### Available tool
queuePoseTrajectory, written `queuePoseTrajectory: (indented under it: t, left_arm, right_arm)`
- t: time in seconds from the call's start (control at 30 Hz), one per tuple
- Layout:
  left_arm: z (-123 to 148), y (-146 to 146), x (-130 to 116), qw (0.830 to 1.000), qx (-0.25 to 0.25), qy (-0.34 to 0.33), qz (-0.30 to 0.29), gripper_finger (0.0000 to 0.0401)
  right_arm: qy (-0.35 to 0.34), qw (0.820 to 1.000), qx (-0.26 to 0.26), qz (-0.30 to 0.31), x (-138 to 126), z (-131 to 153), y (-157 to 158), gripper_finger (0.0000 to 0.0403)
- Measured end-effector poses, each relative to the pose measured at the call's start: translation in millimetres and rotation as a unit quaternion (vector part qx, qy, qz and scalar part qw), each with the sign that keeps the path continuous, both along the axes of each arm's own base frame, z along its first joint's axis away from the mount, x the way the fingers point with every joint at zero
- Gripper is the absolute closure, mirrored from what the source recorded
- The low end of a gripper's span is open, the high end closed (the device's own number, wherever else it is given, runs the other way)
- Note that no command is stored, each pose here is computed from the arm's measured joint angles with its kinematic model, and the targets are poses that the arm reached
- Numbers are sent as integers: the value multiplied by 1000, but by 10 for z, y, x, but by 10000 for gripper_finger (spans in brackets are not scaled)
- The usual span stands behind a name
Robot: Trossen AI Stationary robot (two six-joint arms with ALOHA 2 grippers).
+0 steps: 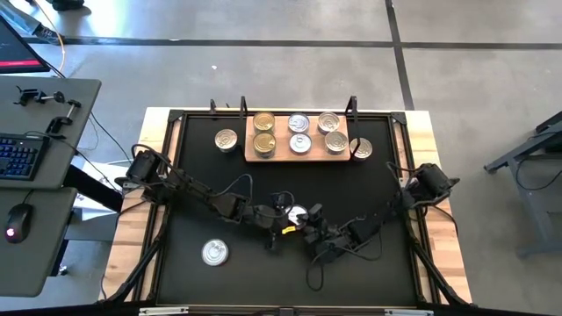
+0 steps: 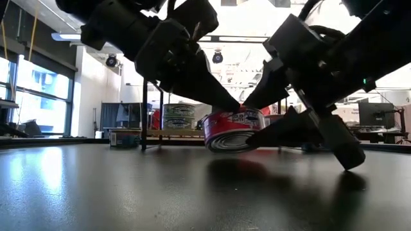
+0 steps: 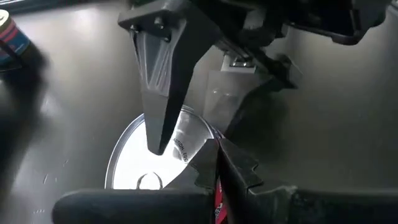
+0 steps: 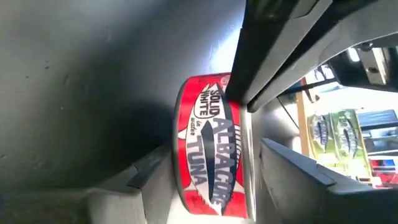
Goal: Stack canned seafood by type on shelf
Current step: Stack the red tuna can on top of the red tuna can
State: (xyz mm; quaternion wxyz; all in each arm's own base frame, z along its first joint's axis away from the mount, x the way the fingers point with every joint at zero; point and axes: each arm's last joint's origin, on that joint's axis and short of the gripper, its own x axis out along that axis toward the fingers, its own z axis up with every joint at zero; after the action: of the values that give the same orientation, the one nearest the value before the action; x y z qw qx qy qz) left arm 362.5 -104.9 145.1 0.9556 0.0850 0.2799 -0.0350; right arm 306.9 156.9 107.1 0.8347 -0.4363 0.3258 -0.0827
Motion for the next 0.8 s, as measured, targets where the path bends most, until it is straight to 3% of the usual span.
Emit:
queuePoseTrajectory:
  t: [0.13,0.27,0.4,0.53,0.67,0.8]
  left_arm:
    - [11,-4,6,1000,-10,-6,2,401]
    - [60,-6,-14,1000,-16,-5,13,399]
    - [142,20,-125,998,-29,40,49,390]
    - [108,-4,-339,991,-1,94,91,386]
    - [146,2,-535,987,11,60,148,387]
    - [92,-29,-762,983,-7,32,183,387]
  right_arm:
    - [-14,1000,23,-10,9,1,1,212]
    - [-18,998,60,-20,-4,3,1,279]
    - [-23,994,96,-42,-63,111,-5,286]
    - [-15,992,95,-77,-90,441,-52,286]
    - [13,991,53,-125,-38,871,-276,286]
    - [32,985,19,-168,122,1265,-737,286]
